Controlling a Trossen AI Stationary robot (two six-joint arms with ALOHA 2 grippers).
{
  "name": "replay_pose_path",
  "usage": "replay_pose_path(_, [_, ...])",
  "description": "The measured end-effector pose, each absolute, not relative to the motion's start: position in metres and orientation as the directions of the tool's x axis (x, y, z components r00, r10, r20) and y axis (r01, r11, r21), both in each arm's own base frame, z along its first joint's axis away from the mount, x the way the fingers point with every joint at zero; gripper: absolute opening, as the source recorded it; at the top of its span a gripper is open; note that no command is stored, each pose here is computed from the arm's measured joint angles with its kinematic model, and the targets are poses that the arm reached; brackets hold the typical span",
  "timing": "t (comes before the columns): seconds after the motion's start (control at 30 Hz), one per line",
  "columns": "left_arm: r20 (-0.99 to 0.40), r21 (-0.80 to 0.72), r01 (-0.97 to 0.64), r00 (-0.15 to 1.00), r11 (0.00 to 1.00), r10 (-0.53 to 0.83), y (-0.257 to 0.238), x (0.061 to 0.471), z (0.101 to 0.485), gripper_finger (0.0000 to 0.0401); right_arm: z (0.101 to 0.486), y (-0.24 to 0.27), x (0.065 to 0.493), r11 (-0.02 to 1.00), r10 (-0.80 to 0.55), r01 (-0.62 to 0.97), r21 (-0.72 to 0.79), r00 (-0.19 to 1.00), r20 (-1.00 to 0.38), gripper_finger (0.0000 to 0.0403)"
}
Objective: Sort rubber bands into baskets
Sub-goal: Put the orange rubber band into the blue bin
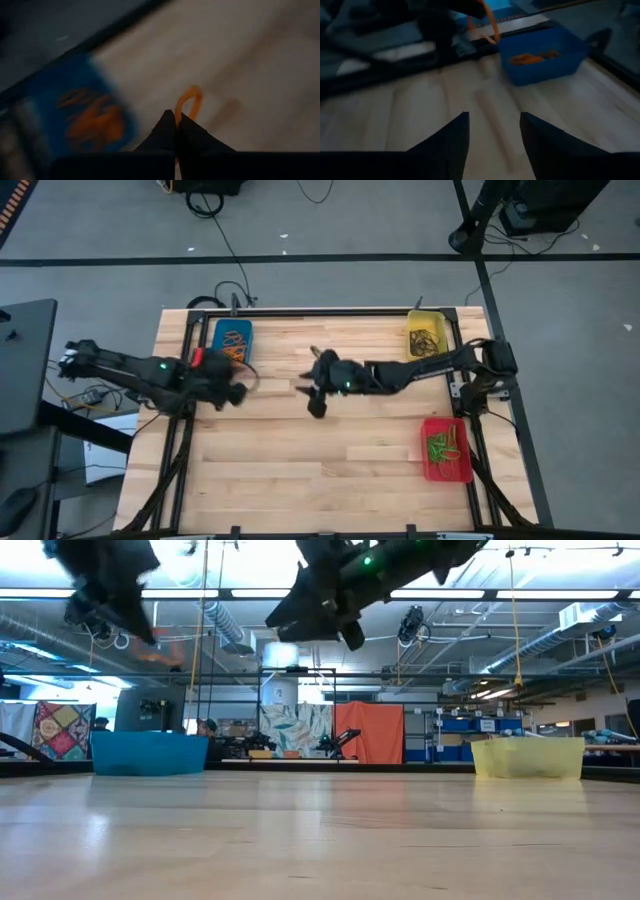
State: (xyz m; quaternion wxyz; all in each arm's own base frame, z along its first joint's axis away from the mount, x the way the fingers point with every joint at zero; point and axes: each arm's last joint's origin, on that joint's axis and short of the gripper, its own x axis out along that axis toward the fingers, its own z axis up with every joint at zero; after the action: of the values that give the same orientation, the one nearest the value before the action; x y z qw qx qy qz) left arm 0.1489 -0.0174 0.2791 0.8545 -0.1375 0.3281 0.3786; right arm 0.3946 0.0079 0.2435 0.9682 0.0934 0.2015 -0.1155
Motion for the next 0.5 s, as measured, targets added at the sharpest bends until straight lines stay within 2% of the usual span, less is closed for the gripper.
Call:
replay_pose_path(0.1, [-0.662,0.009,-0.863,0.373,0.505,0.65,-0.001,0.119,0.274,0.0,0.246,-0.011,0.396,0.931,-0.226,0.315,0.183,0.893,-0.39,0.0199])
replay_pose_path(0.17, [-0.661,-0.023,-0.903,0.335,0.428,0.671,0.006,0.105,0.268,0.0,0.247,-0.023,0.395,0.921,-0.253,0.342,0.187,0.889,-0.381,0.0207])
replay_pose_path(0.37, [-0.663,-0.086,-0.923,0.334,0.375,0.67,0.016,0.094,0.242,0.0,0.25,-0.053,0.394,0.898,-0.284,0.374,0.232,0.895,-0.344,0.0215])
replay_pose_path(0.5, [-0.696,-0.098,-0.959,0.257,0.265,0.671,0.024,0.092,0.221,0.0,0.254,-0.065,0.394,0.869,-0.273,0.372,0.326,0.911,-0.311,0.0213])
